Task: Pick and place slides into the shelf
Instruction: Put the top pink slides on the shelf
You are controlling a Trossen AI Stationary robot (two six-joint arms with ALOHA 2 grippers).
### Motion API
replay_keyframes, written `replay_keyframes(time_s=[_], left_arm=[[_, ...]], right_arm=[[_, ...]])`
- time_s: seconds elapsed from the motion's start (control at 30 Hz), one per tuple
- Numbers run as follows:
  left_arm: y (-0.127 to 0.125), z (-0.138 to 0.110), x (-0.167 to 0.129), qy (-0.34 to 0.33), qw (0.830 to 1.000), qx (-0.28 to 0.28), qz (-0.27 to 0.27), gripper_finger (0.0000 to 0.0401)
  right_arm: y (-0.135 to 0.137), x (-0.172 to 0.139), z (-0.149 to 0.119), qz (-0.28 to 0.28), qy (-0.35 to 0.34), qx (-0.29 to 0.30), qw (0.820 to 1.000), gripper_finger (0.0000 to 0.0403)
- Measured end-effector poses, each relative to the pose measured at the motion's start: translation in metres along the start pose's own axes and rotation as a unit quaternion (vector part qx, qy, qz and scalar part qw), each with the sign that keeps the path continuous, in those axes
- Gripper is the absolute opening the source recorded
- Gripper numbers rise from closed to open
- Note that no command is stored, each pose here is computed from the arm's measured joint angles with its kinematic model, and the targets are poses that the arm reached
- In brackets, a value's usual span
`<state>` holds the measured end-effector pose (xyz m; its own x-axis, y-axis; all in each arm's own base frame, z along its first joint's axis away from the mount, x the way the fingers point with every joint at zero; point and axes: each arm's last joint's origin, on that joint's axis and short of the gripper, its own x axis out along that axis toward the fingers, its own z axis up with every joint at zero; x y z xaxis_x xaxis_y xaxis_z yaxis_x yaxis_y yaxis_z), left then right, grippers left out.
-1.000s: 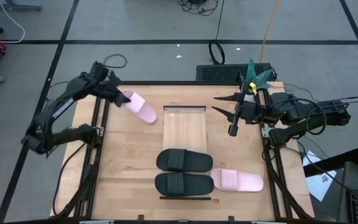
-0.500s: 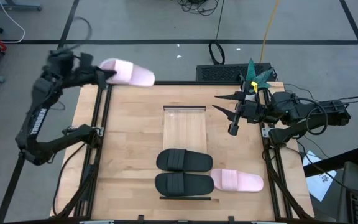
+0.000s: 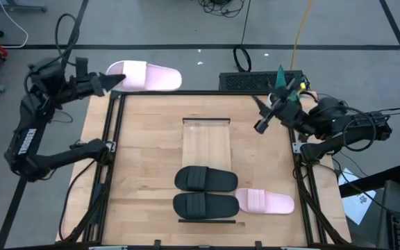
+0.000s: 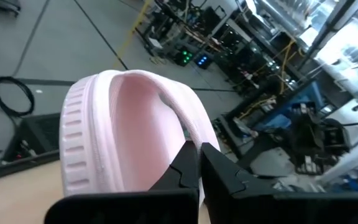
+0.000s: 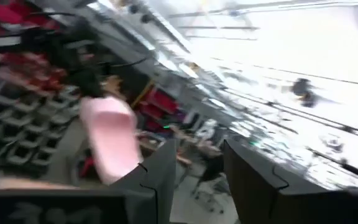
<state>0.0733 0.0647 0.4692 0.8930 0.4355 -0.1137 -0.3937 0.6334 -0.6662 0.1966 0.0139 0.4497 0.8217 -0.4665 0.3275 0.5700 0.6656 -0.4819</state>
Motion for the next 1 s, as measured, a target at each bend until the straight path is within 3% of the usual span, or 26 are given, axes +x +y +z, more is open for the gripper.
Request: replay_keyframes(time_s=[0.13, 0.33, 0.7, 1.0], left_arm=[[-0.007, -0.007, 0.015, 0.005, 0.999, -0.016, -0.038, 0.0000], [-0.012, -0.035, 0.064, 0.001, 0.994, -0.040, -0.100, 0.0000], [-0.024, -0.087, 0.135, -0.005, 0.996, -0.074, -0.053, 0.0000], [-0.047, -0.140, 0.169, 0.009, 0.994, -0.106, -0.023, 0.0000]], right_arm=[[-0.004, 0.000, 0.003, -0.029, -0.002, -0.001, 1.000, 0.0125], [-0.007, 0.000, 0.001, -0.058, 0.021, -0.014, 0.998, 0.0125], [-0.038, -0.003, 0.007, -0.186, 0.045, -0.077, 0.978, 0.0125], [-0.065, -0.019, 0.011, -0.227, 0.034, -0.066, 0.971, 0.0125]])
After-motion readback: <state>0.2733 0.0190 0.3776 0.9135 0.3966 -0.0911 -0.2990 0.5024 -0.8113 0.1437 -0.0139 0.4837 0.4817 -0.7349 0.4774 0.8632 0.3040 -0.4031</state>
